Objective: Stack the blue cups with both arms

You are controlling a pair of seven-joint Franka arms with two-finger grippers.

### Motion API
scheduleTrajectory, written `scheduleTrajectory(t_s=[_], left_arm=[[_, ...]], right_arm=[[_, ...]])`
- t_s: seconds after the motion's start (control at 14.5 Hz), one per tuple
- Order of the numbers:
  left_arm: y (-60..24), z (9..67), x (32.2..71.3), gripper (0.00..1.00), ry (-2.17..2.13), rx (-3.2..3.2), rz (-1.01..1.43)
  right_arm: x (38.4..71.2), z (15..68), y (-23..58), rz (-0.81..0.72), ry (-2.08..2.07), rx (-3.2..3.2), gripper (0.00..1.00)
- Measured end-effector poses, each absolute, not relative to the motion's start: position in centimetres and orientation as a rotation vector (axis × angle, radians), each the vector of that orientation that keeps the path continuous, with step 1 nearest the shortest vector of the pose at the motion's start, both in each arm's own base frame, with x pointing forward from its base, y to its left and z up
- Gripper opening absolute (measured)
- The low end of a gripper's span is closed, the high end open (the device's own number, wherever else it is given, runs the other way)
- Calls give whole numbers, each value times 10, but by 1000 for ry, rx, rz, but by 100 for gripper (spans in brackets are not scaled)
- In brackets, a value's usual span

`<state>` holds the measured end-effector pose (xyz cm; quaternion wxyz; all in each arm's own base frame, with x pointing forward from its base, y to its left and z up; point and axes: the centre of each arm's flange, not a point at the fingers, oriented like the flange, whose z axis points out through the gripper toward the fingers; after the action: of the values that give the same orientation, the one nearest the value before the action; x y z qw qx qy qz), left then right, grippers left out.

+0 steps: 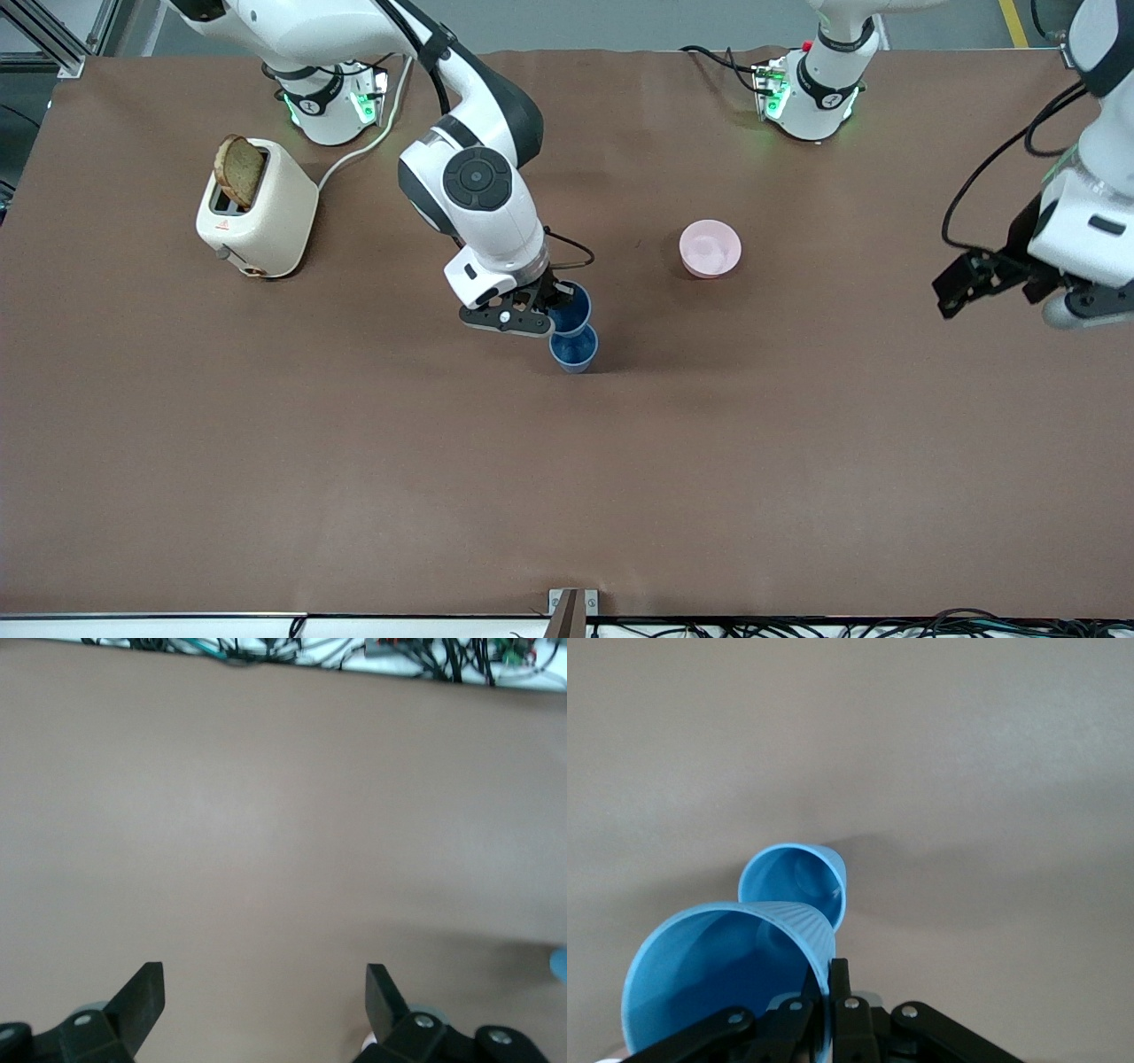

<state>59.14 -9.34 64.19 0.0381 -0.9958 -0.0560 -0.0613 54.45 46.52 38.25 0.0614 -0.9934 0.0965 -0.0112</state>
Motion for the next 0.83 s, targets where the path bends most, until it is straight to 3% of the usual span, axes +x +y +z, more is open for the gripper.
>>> scheduleTrajectory(t_s=[0.48, 0.83], left_arm=[[-67, 667, 537, 100, -72, -3093, -111], [-64, 663, 529, 100, -41, -3089, -85]], right_arm=[[543, 359, 474, -20, 278, -3004, 5], [544, 357, 478, -42, 272, -2983, 5]])
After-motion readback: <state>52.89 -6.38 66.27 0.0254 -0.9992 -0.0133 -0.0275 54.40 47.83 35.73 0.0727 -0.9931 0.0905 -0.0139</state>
